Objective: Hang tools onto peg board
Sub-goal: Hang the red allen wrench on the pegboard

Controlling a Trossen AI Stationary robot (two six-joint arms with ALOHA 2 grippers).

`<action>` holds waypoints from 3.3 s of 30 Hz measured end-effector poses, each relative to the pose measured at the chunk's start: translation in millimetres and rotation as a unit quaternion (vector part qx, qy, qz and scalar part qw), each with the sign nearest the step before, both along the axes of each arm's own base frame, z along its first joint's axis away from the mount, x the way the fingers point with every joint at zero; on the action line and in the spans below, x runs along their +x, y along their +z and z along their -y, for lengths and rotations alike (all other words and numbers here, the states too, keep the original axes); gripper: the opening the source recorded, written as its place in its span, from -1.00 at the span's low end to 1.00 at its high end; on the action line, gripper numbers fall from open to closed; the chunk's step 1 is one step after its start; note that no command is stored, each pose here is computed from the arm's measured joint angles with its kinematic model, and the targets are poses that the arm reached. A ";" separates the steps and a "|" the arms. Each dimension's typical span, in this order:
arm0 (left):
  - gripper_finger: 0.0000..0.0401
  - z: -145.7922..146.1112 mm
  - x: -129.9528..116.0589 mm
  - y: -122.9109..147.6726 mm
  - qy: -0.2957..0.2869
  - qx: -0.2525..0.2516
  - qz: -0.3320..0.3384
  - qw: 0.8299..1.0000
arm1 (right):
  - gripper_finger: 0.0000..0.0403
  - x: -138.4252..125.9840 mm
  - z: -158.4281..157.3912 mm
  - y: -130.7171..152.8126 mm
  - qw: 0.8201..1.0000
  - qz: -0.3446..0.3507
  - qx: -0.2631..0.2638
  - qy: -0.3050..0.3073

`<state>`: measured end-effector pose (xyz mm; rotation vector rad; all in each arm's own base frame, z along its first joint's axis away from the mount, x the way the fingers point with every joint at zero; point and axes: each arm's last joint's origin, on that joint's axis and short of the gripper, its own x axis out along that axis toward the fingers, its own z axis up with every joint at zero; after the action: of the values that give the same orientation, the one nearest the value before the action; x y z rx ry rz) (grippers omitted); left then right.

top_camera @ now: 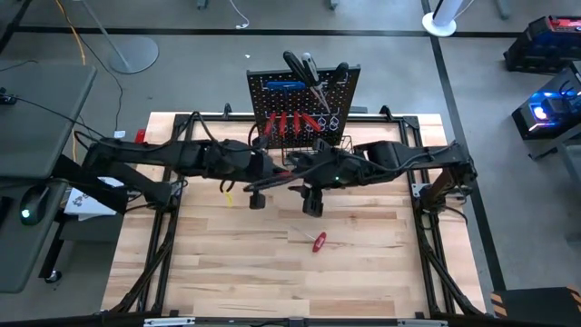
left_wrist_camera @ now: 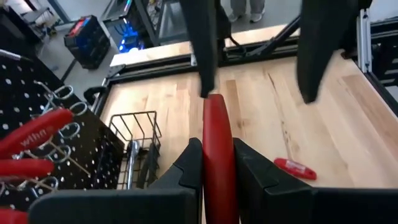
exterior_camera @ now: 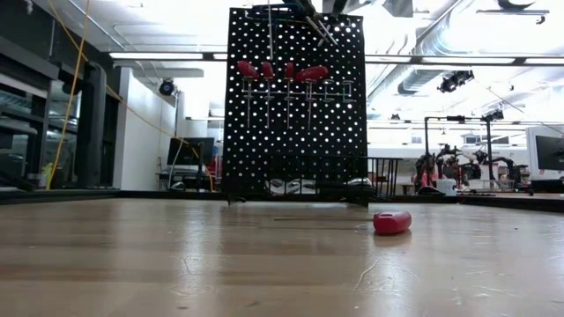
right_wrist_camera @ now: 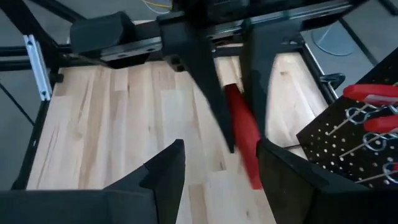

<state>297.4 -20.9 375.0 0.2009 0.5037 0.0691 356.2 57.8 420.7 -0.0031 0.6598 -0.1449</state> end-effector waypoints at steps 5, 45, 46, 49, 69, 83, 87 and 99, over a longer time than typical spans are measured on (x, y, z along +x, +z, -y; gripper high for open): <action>-0.79 3.4 5.0 1.6 -0.007 0.005 0.013 1.000 | -0.07 0.2 0.0 -0.8 1.000 -0.003 -0.005 0.002; -0.04 10.7 -4.5 0.6 -0.016 -0.014 -0.013 1.000 | -0.84 -4.5 9.8 -9.8 0.998 -0.060 -0.004 -0.006; 0.00 10.4 -6.2 0.5 -0.014 -0.017 -0.019 1.000 | -0.84 -5.3 9.9 -9.9 0.998 -0.063 -0.002 -0.008; 0.06 9.4 -14.6 -3.5 0.000 -0.034 -0.056 0.998 | -0.84 -14.8 12.3 -15.1 0.993 -0.106 0.000 -0.052; 0.08 -0.7 -71.3 -56.8 0.146 -0.205 0.095 0.963 | -0.84 -76.5 42.5 -48.9 0.842 0.174 0.033 -0.509; 0.09 -0.6 -70.2 -54.4 0.140 -0.201 0.107 0.964 | -0.84 -59.3 91.2 -30.6 0.845 0.192 0.011 -0.499; 0.09 -0.6 -70.2 -54.4 0.140 -0.201 0.106 0.964 | -0.84 -59.3 97.7 -31.5 0.856 0.174 0.012 -0.487; 0.09 -0.1 -70.1 -54.1 0.139 -0.202 0.108 0.963 | -0.84 -44.0 99.1 -52.1 0.873 0.115 -0.018 -0.473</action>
<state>227.3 -20.8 320.9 -0.2772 0.3157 0.2561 312.3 -41.3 368.6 0.3044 0.3680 -1.0915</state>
